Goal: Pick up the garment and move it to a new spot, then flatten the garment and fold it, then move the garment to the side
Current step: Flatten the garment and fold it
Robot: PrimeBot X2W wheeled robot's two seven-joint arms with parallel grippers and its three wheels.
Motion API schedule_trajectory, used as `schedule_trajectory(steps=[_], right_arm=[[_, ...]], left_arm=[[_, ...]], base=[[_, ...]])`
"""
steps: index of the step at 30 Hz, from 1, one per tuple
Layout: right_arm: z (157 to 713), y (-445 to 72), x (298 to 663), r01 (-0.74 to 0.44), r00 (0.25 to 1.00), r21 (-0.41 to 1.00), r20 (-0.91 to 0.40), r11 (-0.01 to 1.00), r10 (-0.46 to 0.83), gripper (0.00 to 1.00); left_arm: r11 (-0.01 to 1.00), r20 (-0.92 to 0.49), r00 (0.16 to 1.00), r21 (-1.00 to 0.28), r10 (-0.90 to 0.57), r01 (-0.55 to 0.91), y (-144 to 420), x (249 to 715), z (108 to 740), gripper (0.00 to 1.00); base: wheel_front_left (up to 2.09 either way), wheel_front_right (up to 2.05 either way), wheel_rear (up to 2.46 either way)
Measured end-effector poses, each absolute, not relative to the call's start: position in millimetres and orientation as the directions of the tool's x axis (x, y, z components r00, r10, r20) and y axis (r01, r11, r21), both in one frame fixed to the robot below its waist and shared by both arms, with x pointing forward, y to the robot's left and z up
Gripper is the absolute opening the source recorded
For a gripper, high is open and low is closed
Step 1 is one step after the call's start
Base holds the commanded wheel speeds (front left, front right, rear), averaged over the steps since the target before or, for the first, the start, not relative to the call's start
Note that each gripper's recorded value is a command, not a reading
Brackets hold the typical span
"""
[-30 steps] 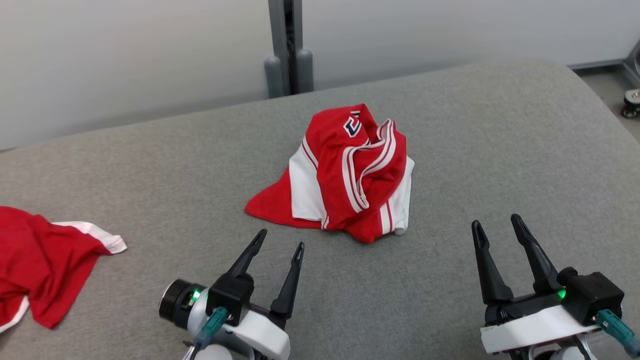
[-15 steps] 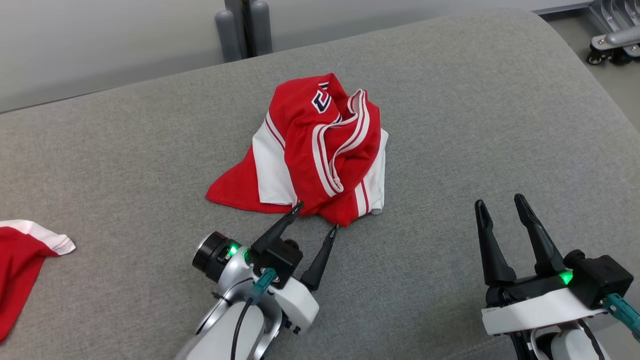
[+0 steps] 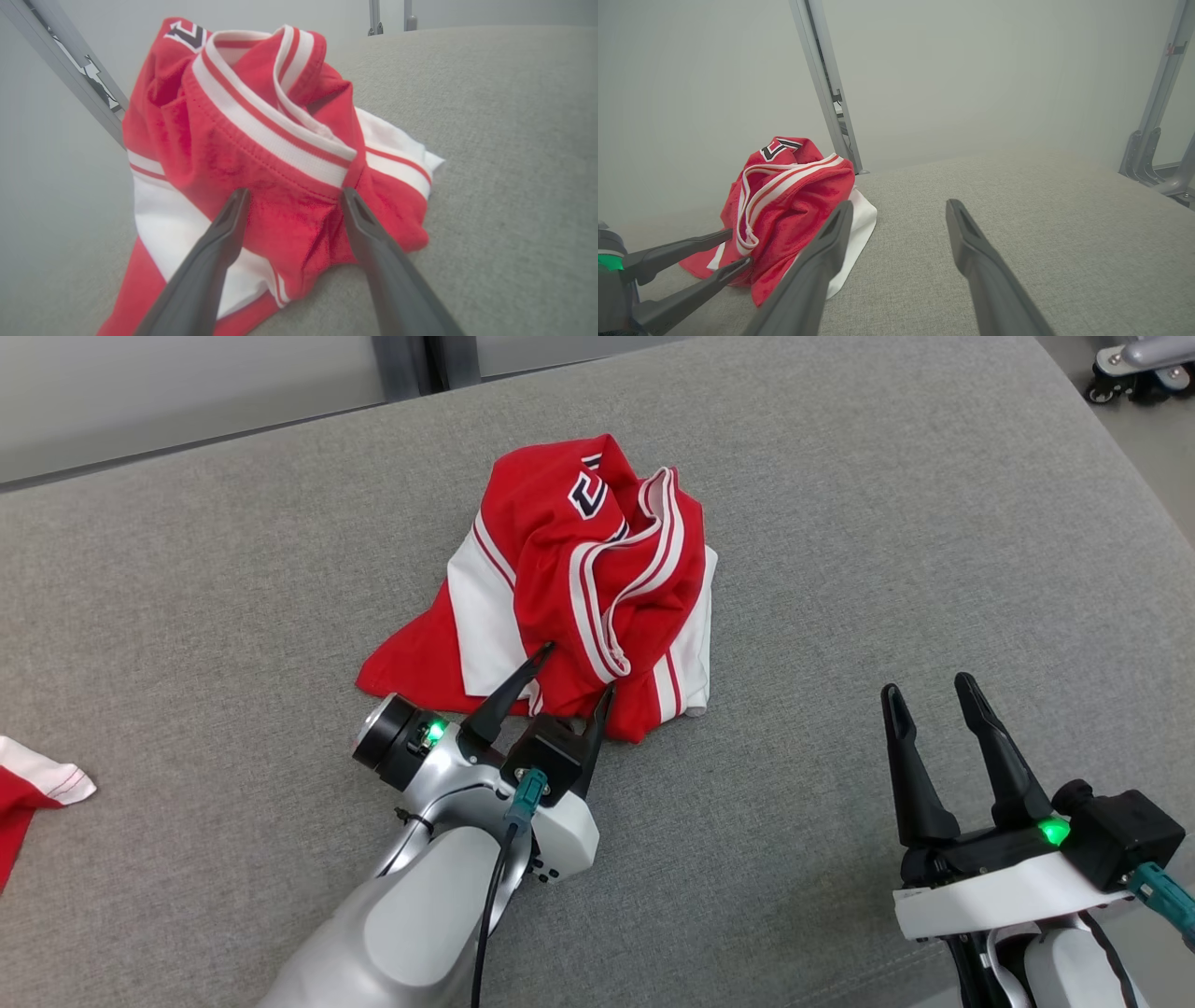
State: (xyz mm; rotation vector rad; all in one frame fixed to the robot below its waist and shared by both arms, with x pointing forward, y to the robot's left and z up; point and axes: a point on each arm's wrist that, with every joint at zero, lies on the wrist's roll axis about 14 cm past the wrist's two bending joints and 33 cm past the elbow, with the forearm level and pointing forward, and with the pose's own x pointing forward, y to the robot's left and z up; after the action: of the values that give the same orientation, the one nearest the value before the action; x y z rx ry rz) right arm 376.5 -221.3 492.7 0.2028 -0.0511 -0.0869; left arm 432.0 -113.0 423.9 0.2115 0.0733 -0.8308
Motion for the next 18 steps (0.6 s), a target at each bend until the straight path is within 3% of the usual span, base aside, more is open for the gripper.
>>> schedule_trajectory(steps=[1,2,3,4,9,18], right_arm=[[491.6,-221.0,376.8,0.081,0.995,0.204,0.039,0.976,-0.091,1.00],[491.2,-221.0,377.2,0.081,0.995,0.203,0.038,0.976,-0.090,1.00],[490.8,-220.7,377.5,0.080,0.995,0.203,0.036,0.976,-0.090,1.00],[490.5,-220.6,377.6,0.080,0.995,0.206,0.035,0.975,-0.090,1.00],[492.5,-220.0,377.8,0.077,0.995,0.209,0.041,0.975,-0.088,1.00],[500.5,-216.9,368.0,0.067,0.995,0.217,0.062,0.974,-0.083,1.00]], left_arm=[[0.655,-0.150,0.674,0.160,-0.724,0.739,-113.3,433.9,423.0,1.00],[0.654,-0.151,0.673,0.162,-0.724,0.739,-114.1,435.3,422.9,0.72],[0.652,-0.150,0.672,0.165,-0.725,0.740,-115.2,437.1,423.5,0.29],[0.653,-0.145,0.672,0.161,-0.726,0.740,-116.5,438.8,425.4,0.00],[0.662,-0.109,0.673,0.126,-0.732,0.739,-122.2,444.1,440.3,0.00],[0.624,0.156,0.624,-0.055,-0.765,0.779,-150.8,439.6,544.3,0.00]], base=[[0.00,0.00,0.00],[0.00,0.00,0.00],[0.00,0.00,0.00],[0.00,0.00,0.00],[0.00,0.00,0.00],[0.00,0.00,0.00]])
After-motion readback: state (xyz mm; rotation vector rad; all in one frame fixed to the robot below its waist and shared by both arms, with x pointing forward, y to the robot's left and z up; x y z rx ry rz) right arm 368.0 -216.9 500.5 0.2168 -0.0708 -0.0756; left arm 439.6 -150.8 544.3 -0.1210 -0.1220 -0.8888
